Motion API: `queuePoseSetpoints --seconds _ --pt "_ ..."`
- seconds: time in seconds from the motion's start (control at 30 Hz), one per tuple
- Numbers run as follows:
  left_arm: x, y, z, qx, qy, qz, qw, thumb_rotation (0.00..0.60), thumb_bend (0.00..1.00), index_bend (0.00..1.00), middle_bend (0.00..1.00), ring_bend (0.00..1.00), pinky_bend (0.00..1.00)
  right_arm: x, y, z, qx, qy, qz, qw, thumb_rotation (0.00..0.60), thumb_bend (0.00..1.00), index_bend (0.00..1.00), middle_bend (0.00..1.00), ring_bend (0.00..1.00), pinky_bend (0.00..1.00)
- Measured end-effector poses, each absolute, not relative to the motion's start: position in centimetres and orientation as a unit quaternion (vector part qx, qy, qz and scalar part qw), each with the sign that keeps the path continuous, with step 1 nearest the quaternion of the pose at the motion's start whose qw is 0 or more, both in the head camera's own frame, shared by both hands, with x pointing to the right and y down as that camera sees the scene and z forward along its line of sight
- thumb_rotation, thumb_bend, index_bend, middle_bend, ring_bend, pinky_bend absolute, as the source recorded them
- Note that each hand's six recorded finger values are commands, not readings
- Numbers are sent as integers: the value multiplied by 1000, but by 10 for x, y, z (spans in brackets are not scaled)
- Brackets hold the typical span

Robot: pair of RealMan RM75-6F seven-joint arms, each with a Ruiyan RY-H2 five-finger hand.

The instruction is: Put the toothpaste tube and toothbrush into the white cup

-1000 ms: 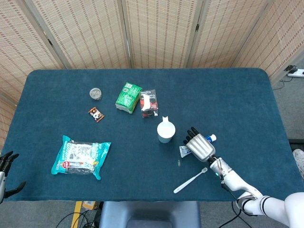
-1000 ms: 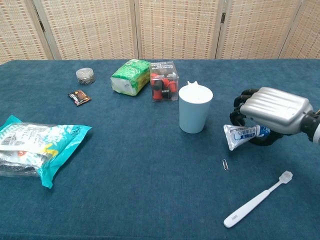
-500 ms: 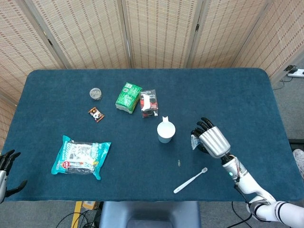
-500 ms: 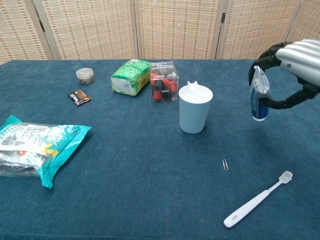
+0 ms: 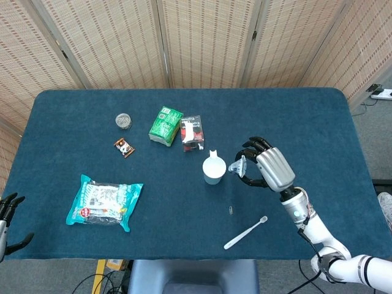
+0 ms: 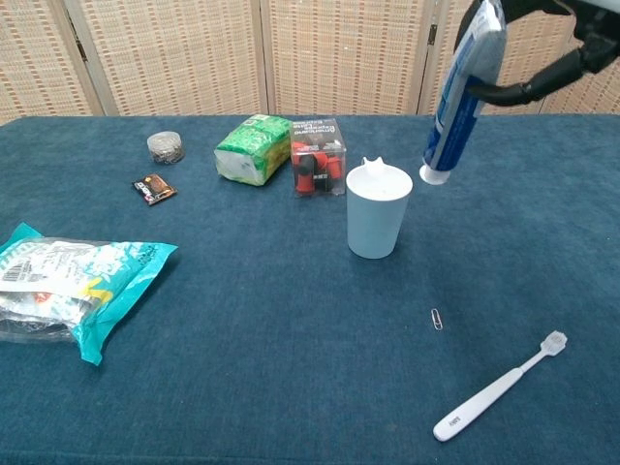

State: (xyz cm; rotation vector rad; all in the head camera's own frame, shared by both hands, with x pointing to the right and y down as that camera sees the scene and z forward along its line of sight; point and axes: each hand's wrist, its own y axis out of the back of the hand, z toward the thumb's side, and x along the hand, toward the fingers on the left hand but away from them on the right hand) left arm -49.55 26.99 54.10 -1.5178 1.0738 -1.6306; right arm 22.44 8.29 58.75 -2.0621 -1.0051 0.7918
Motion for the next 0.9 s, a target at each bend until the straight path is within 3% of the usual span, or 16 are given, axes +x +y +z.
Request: queuePoseSetpoints --seconds 0.27,0.9 --pt "-495 271 544 -583 407 -624 325 600 248 177 120 142 198 203 63 591 -813 -405 297 295 600 343 869 547 299 215" --pt "-502 278 555 -582 404 -634 310 600 248 177 119 142 197 166 59 654 -827 -392 333 227 600 344 869 531 299 215"
